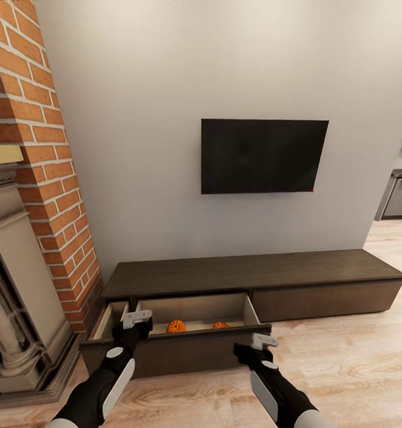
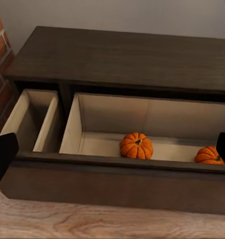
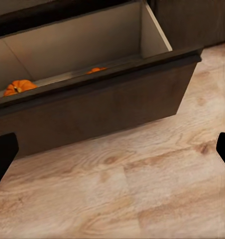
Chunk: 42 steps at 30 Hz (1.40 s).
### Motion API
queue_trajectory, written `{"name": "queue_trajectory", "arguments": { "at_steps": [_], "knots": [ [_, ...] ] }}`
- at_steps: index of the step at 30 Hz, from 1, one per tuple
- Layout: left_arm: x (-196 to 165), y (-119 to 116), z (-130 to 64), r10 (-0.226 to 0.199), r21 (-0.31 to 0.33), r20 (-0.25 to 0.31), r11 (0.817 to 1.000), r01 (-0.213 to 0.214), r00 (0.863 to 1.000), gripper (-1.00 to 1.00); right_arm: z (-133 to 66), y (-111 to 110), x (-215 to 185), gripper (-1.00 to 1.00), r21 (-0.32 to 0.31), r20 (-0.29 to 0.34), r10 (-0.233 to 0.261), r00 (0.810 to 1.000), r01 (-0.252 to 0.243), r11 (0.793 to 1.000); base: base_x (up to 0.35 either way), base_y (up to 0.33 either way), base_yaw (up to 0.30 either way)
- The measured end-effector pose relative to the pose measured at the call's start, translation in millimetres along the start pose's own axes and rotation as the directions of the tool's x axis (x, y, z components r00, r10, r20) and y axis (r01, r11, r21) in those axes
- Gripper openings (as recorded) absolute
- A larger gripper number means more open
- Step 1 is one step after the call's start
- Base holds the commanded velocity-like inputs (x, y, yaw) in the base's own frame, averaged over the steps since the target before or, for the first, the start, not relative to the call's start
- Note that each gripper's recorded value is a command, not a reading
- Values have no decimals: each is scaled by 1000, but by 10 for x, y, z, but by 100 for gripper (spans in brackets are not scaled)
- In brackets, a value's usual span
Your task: Place each of the two pumpkins and all three candles from the living room inside a cabinet in the living room (use any cabinet), then make sure every cabinet is closed, and position the cauldron so it is next to a table in the living room.
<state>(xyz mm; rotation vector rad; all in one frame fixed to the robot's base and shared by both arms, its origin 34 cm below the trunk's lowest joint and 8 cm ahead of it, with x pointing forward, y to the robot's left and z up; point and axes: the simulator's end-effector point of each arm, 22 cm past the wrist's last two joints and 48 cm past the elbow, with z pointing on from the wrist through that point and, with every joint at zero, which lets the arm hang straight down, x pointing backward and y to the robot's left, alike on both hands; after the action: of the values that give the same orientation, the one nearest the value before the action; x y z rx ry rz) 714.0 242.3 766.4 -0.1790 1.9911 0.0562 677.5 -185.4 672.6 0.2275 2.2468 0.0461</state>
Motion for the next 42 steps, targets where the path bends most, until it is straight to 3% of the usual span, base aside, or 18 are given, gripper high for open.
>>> {"name": "queue_trajectory", "arguments": {
  "at_steps": [10,16,21,26,31,35,42],
  "knots": [
    [125,84,-53,-9,-16,44,1000,10,999,100,-14,-76,109,100,13,-23,-12,1000,12,1000,0,0,0],
    [499,241,-50,5,-49,12,999,-5,1000,100,-10,-137,325,100,30,-56,-23,998,25,999,0,0,0],
    [1086,417,-131,17,-88,-53,996,-22,998,100,-16,-291,416,100,62,33,-68,997,65,996,0,0,0],
    [1441,409,-221,24,-92,-113,995,-34,993,100,-25,-340,435,100,71,55,-72,996,68,995,0,0,0],
    [1420,389,-234,21,-85,-79,996,-28,997,100,-26,-347,387,100,72,73,-65,995,60,996,0,0,0],
    [1483,304,-268,29,-70,-78,997,-34,997,100,-52,-312,192,100,65,166,-52,985,42,997,-8,0,0],
    [1527,215,-290,54,-47,-83,997,-58,995,100,-72,-232,153,100,47,196,-80,977,72,996,-8,0,0]
  ]
}}
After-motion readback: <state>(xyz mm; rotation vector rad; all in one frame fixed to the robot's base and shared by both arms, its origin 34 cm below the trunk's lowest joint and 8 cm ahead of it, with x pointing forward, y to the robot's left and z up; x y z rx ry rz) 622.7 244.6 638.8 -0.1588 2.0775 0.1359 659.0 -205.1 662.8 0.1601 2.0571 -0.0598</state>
